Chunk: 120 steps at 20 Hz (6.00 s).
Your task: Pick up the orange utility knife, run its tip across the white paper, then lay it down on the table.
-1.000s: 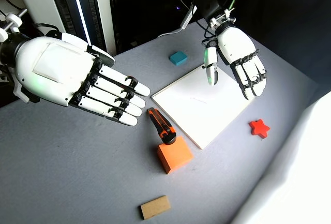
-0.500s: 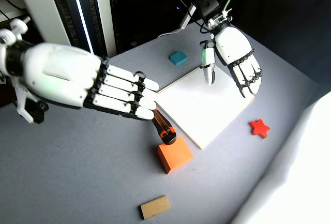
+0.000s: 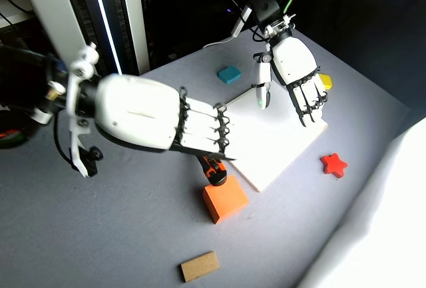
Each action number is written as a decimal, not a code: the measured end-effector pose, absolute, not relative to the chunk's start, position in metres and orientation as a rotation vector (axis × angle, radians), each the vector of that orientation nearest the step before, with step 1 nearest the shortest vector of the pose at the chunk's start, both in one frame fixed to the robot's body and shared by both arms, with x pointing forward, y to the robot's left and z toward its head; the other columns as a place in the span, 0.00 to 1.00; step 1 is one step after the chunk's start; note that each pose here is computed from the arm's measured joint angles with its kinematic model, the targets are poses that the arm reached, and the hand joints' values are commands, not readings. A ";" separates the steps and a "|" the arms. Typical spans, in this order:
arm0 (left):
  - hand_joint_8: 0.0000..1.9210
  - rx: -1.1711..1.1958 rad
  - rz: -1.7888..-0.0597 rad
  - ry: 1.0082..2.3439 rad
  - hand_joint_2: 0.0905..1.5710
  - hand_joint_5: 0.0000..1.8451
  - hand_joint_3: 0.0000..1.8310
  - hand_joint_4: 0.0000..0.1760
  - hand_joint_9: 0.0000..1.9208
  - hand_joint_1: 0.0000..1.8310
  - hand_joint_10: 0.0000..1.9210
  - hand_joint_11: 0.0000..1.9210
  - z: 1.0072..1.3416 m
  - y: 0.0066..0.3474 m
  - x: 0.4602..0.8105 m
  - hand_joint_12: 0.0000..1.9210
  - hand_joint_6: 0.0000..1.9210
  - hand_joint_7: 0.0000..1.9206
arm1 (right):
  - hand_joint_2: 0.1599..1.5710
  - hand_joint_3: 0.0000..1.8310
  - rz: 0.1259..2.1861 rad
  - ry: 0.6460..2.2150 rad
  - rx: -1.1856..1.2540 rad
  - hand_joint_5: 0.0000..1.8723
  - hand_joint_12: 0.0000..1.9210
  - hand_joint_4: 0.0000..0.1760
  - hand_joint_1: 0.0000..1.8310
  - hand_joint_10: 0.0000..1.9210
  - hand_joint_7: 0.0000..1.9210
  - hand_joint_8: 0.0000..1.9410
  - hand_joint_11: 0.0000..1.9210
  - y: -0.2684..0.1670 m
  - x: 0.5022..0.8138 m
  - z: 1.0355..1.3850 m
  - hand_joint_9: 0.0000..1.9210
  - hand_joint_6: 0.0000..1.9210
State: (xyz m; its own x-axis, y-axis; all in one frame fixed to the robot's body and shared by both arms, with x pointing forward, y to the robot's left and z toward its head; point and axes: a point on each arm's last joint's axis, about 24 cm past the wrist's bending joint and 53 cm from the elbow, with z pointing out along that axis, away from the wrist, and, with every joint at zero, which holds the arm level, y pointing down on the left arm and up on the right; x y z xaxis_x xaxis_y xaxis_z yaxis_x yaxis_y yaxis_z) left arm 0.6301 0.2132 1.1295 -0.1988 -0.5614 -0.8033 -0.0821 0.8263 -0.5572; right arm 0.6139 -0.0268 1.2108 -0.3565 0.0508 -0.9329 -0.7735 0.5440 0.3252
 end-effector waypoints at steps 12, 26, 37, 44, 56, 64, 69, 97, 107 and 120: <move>0.00 -0.508 -0.473 1.756 0.81 0.06 0.00 0.05 0.09 0.10 0.00 0.00 1.118 0.210 0.629 0.40 0.00 0.07 | 0.63 0.00 0.962 1.721 -0.904 0.00 0.00 0.00 0.68 0.00 0.00 0.00 0.00 0.014 0.597 1.195 0.00 0.00; 0.00 -0.545 -0.475 1.733 0.82 0.05 0.00 0.09 0.09 0.08 0.00 0.00 1.125 0.212 0.635 0.37 0.00 0.06 | 0.63 0.00 0.887 1.817 -0.959 0.00 0.00 0.00 0.68 0.00 0.00 0.00 0.00 0.031 0.621 1.154 0.00 0.00; 0.00 -0.555 -0.477 1.735 0.82 0.04 0.00 0.12 0.08 0.08 0.00 0.00 1.125 0.213 0.635 0.28 0.00 0.06 | 0.63 0.00 0.873 1.892 -1.014 0.00 0.00 0.00 0.69 0.00 0.00 0.00 0.00 0.046 0.624 1.135 0.00 0.00; 0.00 -0.562 -0.463 1.730 0.82 0.06 0.00 0.07 0.10 0.09 0.00 0.00 1.125 0.217 0.638 0.34 0.00 0.08 | 0.66 0.00 0.875 1.894 -1.023 0.00 0.00 0.00 0.70 0.00 0.00 0.00 0.00 0.061 0.631 1.132 0.00 0.00; 0.00 -0.558 -0.470 1.735 0.82 0.06 0.00 0.10 0.11 0.08 0.00 0.00 1.123 0.214 0.638 0.37 0.00 0.07 | 0.66 0.00 0.835 1.937 -0.981 0.00 0.00 0.00 0.68 0.00 0.00 0.00 0.00 0.061 0.645 1.117 0.00 0.00; 0.00 -0.564 -0.468 1.737 0.82 0.07 0.00 0.06 0.10 0.08 0.00 0.00 1.122 0.215 0.637 0.35 0.00 0.10 | 0.71 0.00 0.818 1.953 -0.963 0.00 0.00 0.00 0.69 0.00 0.00 0.00 0.00 0.059 0.646 1.104 0.00 0.00; 0.00 -0.564 -0.468 1.737 0.82 0.07 0.00 0.07 0.12 0.07 0.00 0.00 1.122 0.215 0.637 0.39 0.00 0.11 | 0.84 0.02 0.835 1.953 -0.918 0.24 0.95 0.00 0.60 0.92 0.22 0.91 0.01 0.063 0.649 1.106 0.10 0.79; 0.00 -0.615 -0.398 1.696 0.82 0.05 0.00 0.09 0.11 0.07 0.00 0.00 1.136 0.247 0.667 0.39 0.00 0.10 | 0.61 0.37 0.931 1.794 -0.328 0.80 1.00 1.00 0.85 1.00 0.90 1.00 0.99 0.063 0.702 1.195 0.98 1.00; 0.00 -0.658 -0.291 1.693 0.82 0.06 0.00 0.07 0.11 0.07 0.00 0.00 1.138 0.305 0.677 0.39 0.00 0.10 | 0.60 0.37 0.861 1.438 -0.459 0.79 1.00 1.00 0.84 1.00 0.91 1.00 0.99 0.075 0.693 1.224 0.97 1.00; 0.00 -0.678 -0.234 1.726 0.83 0.06 0.00 0.09 0.09 0.09 0.00 0.00 1.124 0.325 0.674 0.32 0.00 0.06 | 0.62 0.35 0.753 1.266 -0.544 0.79 1.00 1.00 0.85 1.00 0.90 1.00 0.99 0.114 0.682 1.212 0.97 1.00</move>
State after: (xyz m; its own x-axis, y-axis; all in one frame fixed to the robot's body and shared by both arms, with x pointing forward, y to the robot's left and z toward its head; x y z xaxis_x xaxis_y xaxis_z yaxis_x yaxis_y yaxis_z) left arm 0.6740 0.3247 1.1238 -0.1241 -0.5533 -0.8237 -0.3137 0.8094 -0.4965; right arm 0.6820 0.1144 1.2123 0.1203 0.2007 -0.9722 -0.7588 0.6500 0.0403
